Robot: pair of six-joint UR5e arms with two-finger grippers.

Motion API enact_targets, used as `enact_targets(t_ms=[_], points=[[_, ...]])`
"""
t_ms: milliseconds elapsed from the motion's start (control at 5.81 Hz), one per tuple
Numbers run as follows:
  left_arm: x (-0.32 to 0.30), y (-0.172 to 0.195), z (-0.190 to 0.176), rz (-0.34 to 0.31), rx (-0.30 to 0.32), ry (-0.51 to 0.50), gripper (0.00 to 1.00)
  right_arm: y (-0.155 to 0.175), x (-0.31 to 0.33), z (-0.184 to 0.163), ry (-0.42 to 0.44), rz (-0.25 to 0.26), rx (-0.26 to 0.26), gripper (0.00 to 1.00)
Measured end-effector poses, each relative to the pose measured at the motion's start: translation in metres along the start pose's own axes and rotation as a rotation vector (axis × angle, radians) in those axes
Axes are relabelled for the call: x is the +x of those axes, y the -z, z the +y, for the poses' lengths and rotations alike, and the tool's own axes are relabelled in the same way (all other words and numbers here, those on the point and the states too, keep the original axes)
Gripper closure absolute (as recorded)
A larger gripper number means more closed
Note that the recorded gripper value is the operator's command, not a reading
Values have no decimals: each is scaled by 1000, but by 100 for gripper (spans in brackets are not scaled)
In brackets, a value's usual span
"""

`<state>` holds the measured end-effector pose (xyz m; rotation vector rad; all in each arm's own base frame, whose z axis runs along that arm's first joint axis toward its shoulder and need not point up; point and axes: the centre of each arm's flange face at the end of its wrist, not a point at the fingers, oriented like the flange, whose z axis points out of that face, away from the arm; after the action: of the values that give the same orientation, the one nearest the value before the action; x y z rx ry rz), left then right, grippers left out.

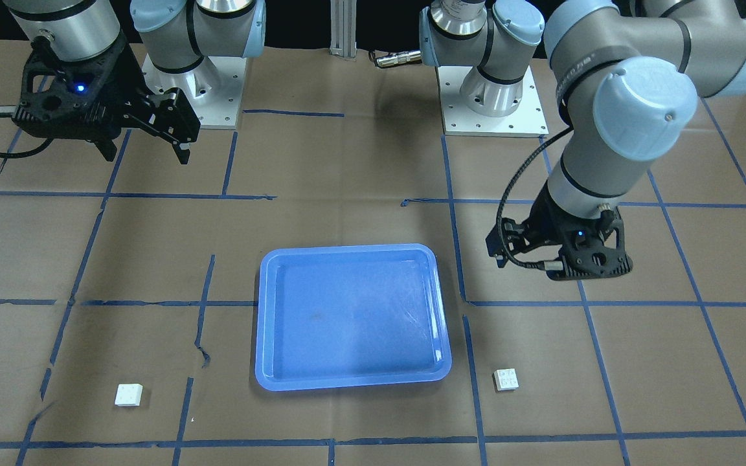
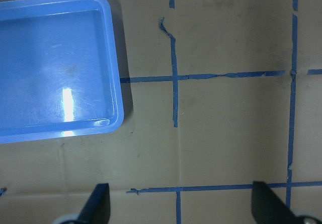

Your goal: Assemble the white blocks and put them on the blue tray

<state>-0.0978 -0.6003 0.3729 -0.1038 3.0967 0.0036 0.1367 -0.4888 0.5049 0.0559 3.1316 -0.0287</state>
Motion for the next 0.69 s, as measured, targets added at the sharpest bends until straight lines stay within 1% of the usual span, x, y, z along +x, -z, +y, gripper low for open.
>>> enact_targets(t_ms=[344, 516, 688], points=[[-5, -91, -67, 0, 76, 20, 0, -2, 0, -2, 2, 0, -4, 0], [-3, -133, -88, 1, 103, 23, 0, -2, 0, -2, 23, -4, -4, 0], [-2, -164, -97, 4, 98, 22, 0, 0, 1, -3, 108, -10, 2, 0]])
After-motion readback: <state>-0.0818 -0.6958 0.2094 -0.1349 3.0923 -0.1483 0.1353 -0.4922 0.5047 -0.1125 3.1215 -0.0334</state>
